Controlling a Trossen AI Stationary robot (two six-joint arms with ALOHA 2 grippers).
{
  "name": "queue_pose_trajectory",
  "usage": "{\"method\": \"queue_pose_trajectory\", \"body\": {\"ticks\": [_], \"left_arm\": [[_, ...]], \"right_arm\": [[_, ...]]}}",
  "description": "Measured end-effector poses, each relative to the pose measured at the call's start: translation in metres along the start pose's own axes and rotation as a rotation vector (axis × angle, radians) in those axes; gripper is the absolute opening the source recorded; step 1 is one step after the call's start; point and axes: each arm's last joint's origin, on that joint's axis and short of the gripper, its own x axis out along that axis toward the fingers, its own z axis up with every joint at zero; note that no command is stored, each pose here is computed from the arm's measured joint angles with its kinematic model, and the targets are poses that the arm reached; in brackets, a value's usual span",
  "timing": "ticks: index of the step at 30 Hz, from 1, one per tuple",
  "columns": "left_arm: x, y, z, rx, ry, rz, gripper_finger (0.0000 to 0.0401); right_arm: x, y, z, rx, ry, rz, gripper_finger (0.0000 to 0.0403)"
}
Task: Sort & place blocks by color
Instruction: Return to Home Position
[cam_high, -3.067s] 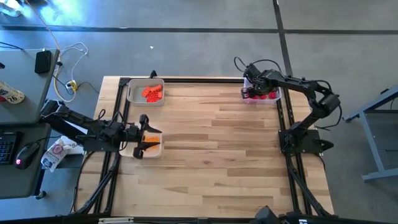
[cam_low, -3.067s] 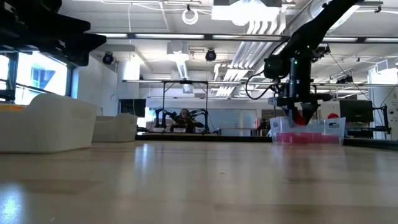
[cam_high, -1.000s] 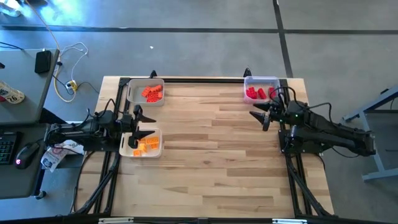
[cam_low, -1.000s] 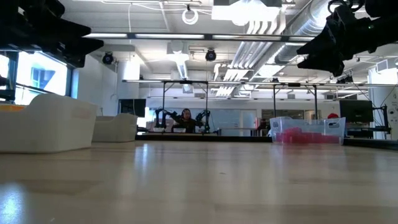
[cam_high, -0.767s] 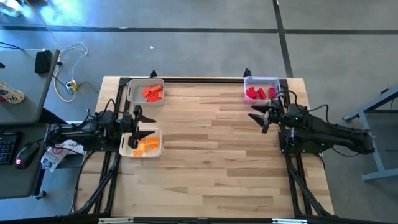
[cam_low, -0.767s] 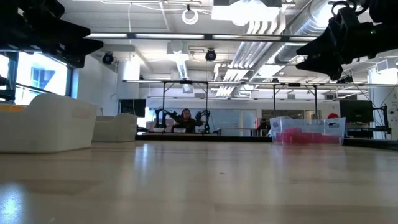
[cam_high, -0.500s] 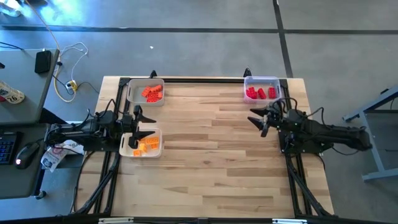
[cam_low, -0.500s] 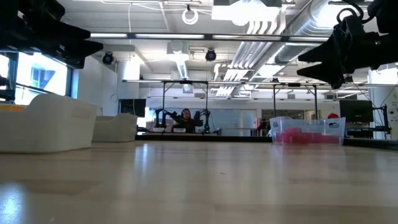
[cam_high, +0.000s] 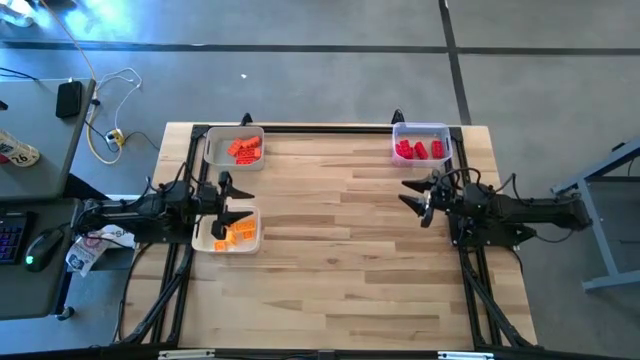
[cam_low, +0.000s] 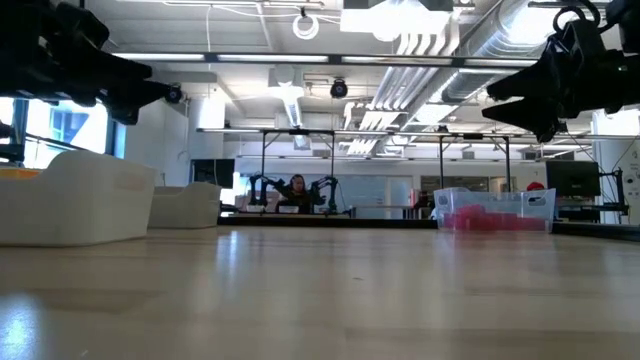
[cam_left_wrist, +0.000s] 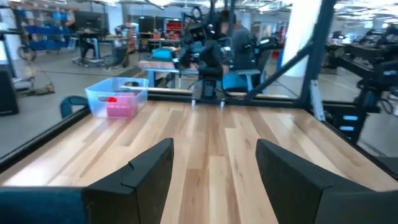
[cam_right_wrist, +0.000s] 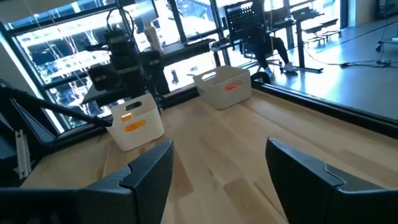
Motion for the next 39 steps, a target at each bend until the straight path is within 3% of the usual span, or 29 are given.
{"method": "queue_pose_trajectory", "body": {"ticks": [8, 13, 39], "left_arm": [[0.000, 0.000, 0.001, 0.001, -0.010, 0.018, 0.0217], [0.001, 0.003, -0.001, -0.026, 0.014, 0.084, 0.0217], [0.001, 0.003, -0.001, -0.028, 0.014, 0.086, 0.0217]], "right_arm": [[-0.002, 0.004, -0.004, -0.017, 0.022, -0.016, 0.0241], [-0.002, 0.004, -0.007, -0.024, 0.041, -0.050, 0.0241], [-0.004, 0.005, -0.013, -0.025, 0.107, -0.034, 0.0241]]}}
